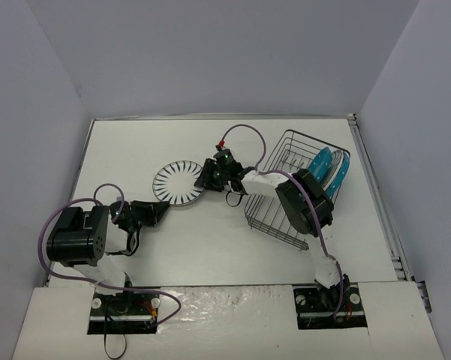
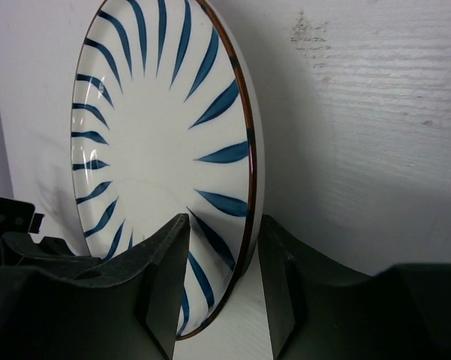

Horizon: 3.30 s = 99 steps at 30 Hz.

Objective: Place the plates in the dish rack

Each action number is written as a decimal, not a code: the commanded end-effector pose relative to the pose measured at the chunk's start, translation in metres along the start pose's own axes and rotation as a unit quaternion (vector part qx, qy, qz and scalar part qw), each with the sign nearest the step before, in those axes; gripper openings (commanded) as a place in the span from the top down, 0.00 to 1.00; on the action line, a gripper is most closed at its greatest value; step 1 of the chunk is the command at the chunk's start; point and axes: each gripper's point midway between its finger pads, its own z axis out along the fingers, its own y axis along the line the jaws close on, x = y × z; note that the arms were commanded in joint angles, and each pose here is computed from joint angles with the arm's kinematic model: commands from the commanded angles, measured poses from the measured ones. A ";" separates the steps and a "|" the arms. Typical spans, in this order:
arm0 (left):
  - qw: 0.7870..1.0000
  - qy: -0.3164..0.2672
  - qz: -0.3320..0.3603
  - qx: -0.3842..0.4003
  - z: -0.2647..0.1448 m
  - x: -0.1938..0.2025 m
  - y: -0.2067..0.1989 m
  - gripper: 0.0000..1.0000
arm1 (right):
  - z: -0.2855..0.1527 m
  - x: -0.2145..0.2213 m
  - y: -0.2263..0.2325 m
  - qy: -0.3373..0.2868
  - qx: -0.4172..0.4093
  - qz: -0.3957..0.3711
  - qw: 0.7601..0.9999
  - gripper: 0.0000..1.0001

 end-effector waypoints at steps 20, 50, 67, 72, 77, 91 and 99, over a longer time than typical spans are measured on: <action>0.991 0.040 0.062 0.111 -0.027 0.028 -0.094 1.00 | -0.023 -0.038 0.089 -0.072 -0.273 0.143 0.949 0.63; 0.961 0.036 0.271 0.043 -0.063 0.062 -0.123 0.60 | -0.139 -0.099 0.158 -0.180 -0.195 -0.026 0.964 1.00; 0.913 -0.058 0.403 0.010 -0.132 0.050 -0.174 0.46 | -0.310 -0.180 0.129 -0.387 0.003 -0.032 0.921 1.00; 0.918 -0.051 0.392 0.001 -0.120 0.047 -0.164 0.44 | -0.366 -0.194 0.102 -0.447 0.087 -0.012 0.890 1.00; 0.921 -0.042 0.386 -0.003 -0.110 0.044 -0.156 0.43 | -0.411 -0.198 0.060 -0.508 0.191 0.020 0.840 1.00; 0.924 -0.024 0.383 -0.009 -0.092 0.041 -0.146 0.43 | -0.442 -0.190 -0.024 -0.542 0.388 0.033 0.745 1.00; 0.924 -0.018 0.382 -0.015 -0.088 0.039 -0.141 0.43 | -0.430 -0.194 -0.076 -0.527 0.436 0.056 0.727 1.00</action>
